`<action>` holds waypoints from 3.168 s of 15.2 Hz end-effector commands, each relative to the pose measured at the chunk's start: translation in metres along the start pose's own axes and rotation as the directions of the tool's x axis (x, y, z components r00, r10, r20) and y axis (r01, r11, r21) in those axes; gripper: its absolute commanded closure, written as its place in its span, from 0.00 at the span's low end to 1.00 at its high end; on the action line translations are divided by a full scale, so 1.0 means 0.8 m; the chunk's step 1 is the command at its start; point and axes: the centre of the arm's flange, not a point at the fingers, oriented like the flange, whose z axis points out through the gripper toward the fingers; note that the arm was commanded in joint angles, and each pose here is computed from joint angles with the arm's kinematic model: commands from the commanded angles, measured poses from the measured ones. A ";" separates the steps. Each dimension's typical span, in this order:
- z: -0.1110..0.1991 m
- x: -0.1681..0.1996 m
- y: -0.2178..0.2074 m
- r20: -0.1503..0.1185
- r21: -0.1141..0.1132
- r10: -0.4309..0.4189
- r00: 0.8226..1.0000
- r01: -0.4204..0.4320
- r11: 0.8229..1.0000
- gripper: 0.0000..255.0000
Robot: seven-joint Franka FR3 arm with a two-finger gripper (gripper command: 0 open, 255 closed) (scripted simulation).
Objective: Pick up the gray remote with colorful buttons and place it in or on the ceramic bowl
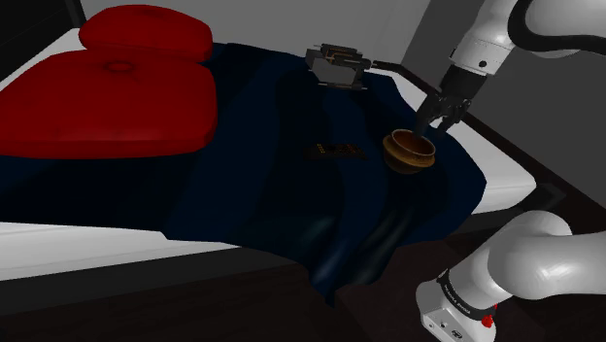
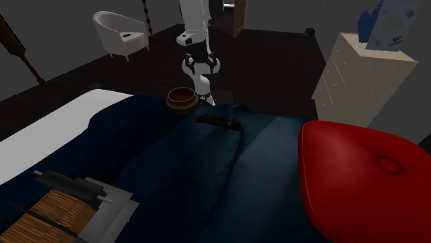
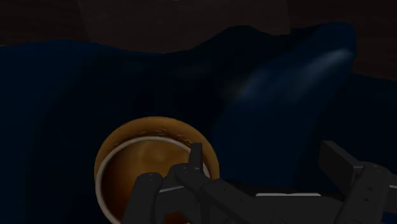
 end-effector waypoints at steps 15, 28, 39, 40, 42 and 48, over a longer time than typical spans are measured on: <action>0.117 0.174 -0.083 0.049 -0.095 -0.793 0.607 0.794 0.601 0.00; 0.207 0.210 -0.131 0.080 -0.111 -0.935 0.346 0.935 0.337 0.00; 0.207 0.210 -0.131 0.080 -0.111 -0.935 0.346 0.935 0.337 1.00; 0.207 0.210 -0.131 0.080 -0.111 -0.935 0.346 0.935 0.337 1.00; 0.207 0.210 -0.131 0.080 -0.111 -0.935 0.346 0.935 0.337 1.00; 0.188 0.209 -0.133 0.080 -0.111 -0.935 0.346 0.935 0.337 1.00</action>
